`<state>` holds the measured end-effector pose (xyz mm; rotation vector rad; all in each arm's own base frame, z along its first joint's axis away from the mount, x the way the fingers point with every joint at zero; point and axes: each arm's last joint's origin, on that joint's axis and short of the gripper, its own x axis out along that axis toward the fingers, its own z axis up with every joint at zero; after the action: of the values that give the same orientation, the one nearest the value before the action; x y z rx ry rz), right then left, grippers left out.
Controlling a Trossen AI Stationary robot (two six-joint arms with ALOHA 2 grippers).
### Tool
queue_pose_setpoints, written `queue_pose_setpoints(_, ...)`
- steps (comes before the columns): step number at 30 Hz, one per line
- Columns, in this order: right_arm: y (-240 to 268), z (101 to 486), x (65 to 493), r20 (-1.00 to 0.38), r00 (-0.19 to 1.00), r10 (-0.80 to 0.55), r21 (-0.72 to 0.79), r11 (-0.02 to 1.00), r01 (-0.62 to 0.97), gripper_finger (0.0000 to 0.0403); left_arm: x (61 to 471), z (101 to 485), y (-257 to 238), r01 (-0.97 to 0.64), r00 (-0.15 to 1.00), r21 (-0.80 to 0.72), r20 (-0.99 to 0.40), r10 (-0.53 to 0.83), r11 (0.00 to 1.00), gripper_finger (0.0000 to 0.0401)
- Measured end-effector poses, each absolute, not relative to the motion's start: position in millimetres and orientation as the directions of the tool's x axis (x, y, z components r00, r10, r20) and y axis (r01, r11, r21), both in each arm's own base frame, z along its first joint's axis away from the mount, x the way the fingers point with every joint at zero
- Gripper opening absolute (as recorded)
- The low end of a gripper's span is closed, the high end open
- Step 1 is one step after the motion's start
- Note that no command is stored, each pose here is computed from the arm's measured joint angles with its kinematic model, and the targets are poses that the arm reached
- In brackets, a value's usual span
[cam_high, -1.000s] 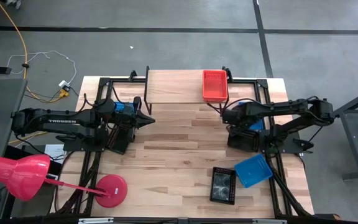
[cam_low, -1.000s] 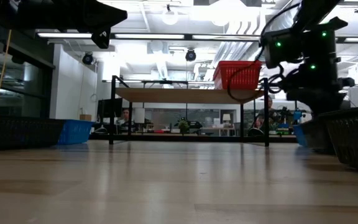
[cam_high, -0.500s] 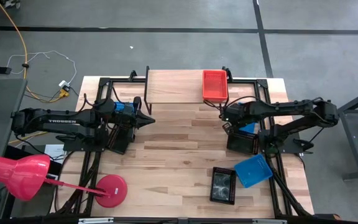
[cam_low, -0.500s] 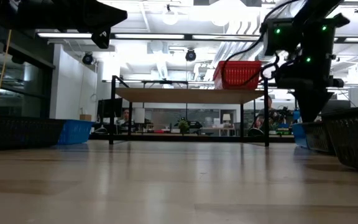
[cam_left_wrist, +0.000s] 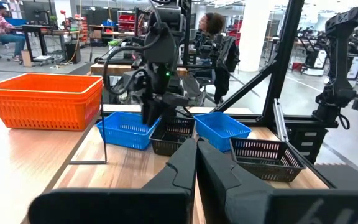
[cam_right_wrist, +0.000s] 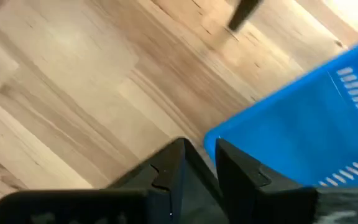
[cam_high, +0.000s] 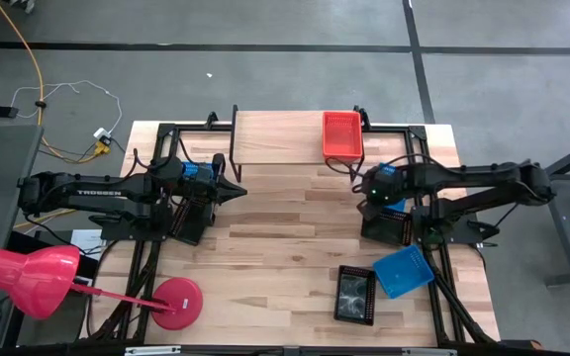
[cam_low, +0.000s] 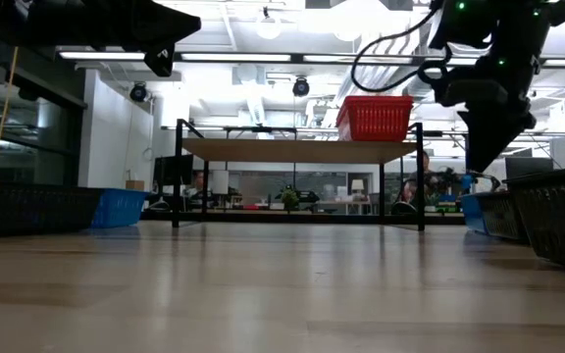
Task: Stack baskets on shelf by color
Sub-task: Put the top right blue basket on the shelf
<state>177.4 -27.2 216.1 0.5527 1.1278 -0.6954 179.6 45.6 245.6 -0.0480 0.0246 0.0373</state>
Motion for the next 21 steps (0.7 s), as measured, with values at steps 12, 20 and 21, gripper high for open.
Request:
queue_pose_setpoints(12, -27.8, 200.1, 188.2, -0.950, 0.169, -0.262, -0.058, 0.681, 0.730, 0.0092, 179.6, 245.5, 45.5, -0.037, 0.999, -0.048, -0.026, 0.036, 0.998, 0.0000)
queue_pose_setpoints(20, -28.1, 198.3, 182.4, -0.954, 0.099, -0.283, -0.109, 0.634, 0.765, 0.0135, 179.6, 245.5, 45.6, -0.037, 0.999, -0.048, -0.026, 0.036, 0.998, 0.0000)
queue_pose_setpoints(21, -28.3, 197.9, 182.5, -0.953, 0.094, -0.288, -0.114, 0.630, 0.769, 0.0137, 179.6, 245.5, 45.6, -0.037, 0.999, -0.048, -0.026, 0.036, 0.998, 0.0000)
